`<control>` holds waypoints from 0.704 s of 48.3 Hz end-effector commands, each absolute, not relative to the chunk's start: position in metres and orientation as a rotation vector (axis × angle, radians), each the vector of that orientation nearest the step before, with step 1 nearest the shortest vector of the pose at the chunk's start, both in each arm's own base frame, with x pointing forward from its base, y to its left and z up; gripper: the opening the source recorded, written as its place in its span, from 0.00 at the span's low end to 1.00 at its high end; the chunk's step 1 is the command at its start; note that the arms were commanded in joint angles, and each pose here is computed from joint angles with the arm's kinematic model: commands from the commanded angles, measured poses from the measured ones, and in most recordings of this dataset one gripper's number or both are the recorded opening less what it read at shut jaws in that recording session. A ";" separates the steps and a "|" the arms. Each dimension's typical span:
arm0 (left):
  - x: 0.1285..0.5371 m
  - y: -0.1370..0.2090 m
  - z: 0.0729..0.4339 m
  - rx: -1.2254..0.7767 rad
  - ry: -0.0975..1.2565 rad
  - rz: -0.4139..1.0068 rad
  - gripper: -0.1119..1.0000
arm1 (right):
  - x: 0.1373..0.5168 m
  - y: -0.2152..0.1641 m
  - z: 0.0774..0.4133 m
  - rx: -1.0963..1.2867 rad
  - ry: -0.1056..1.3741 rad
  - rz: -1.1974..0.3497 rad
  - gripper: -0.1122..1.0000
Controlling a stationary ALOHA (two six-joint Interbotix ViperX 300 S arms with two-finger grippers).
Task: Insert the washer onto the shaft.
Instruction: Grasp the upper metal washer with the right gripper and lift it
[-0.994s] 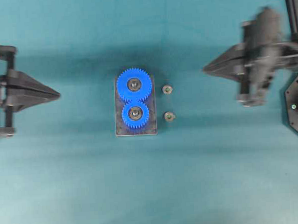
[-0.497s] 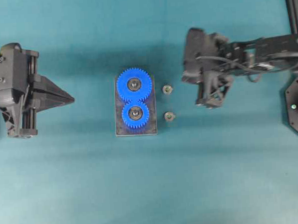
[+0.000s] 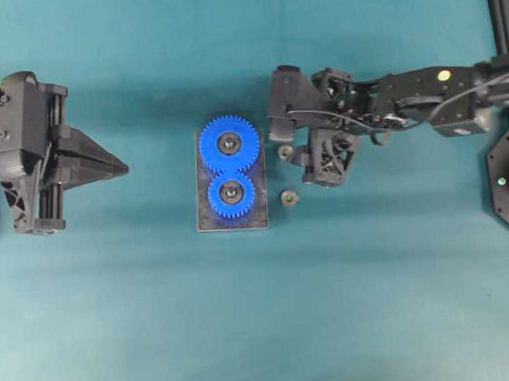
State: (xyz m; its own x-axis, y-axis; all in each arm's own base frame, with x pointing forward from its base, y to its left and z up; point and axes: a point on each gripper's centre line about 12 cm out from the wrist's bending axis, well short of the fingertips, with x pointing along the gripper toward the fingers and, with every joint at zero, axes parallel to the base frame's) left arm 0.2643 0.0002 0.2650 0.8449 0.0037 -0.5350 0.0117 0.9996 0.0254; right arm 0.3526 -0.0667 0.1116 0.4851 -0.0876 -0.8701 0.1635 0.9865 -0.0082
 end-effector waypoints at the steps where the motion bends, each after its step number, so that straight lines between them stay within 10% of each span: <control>1: 0.268 0.000 0.276 0.028 0.531 -0.003 0.11 | 0.360 -0.069 0.118 0.067 1.027 -0.152 0.71; 34: 0.266 0.000 0.271 0.027 0.541 -0.004 0.11 | 0.370 -0.070 0.095 0.070 1.085 -0.145 0.69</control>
